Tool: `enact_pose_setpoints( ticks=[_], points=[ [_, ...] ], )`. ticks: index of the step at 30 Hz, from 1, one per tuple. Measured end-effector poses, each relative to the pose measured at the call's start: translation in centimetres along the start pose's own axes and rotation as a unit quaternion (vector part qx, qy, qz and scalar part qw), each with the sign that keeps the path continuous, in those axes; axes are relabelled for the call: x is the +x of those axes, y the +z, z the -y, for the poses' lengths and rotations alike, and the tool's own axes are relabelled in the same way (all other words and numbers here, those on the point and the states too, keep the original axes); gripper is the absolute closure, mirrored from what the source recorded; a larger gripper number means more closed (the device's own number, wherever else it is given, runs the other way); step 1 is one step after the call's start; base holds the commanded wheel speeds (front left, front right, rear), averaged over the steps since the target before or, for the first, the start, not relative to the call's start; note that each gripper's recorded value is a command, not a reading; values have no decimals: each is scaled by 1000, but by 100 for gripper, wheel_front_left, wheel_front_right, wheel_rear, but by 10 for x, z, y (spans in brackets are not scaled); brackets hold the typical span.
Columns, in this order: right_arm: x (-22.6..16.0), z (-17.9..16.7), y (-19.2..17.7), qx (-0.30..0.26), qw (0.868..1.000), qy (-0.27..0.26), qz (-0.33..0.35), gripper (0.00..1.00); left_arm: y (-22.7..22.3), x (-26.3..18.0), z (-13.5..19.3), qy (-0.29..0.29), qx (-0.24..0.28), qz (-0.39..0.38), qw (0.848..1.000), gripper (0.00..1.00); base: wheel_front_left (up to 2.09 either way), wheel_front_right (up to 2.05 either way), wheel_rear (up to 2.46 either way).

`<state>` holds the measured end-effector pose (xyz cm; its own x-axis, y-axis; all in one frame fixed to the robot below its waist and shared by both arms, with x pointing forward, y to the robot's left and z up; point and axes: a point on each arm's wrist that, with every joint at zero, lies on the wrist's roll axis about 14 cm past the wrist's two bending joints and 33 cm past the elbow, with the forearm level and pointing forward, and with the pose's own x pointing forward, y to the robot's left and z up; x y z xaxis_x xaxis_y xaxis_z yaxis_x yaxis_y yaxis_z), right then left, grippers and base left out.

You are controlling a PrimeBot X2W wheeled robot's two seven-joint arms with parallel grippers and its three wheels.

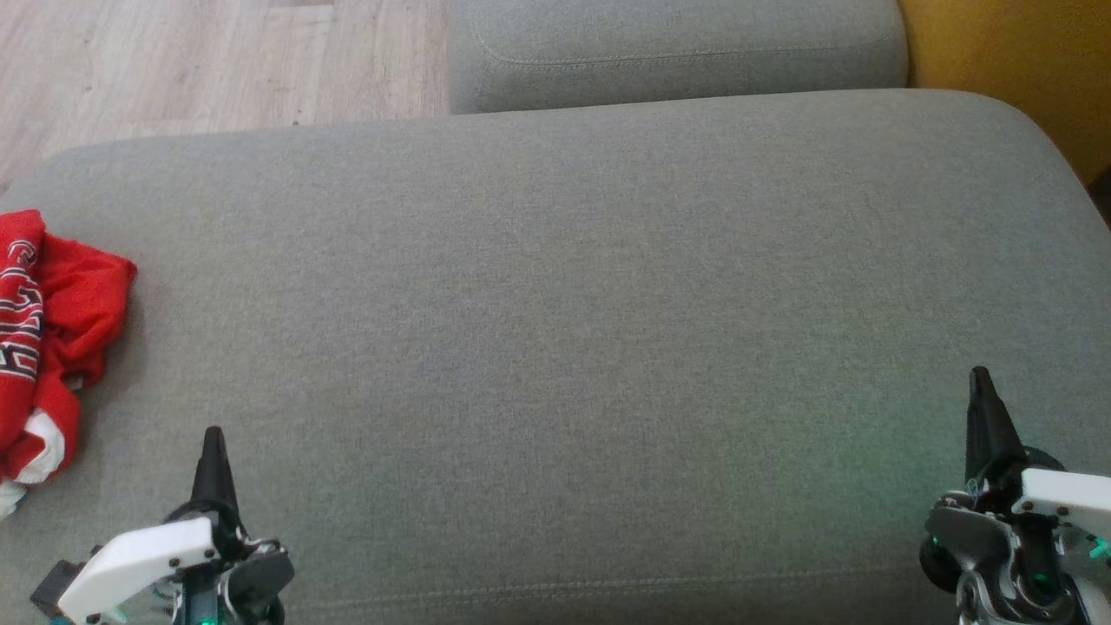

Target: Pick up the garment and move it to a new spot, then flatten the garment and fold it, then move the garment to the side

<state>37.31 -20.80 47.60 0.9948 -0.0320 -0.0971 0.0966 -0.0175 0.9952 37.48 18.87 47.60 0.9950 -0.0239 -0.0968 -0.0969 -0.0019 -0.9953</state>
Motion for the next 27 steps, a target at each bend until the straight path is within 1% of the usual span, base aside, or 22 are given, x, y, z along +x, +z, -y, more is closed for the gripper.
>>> enact_pose_setpoints(
  ticks=[27],
  points=[
    [0, 0, 0, 0, 1000, 0, 0, 100, 0, 0, 0, 0, 0, 0, 1000, 100, 0, 0, 0]
  ],
)
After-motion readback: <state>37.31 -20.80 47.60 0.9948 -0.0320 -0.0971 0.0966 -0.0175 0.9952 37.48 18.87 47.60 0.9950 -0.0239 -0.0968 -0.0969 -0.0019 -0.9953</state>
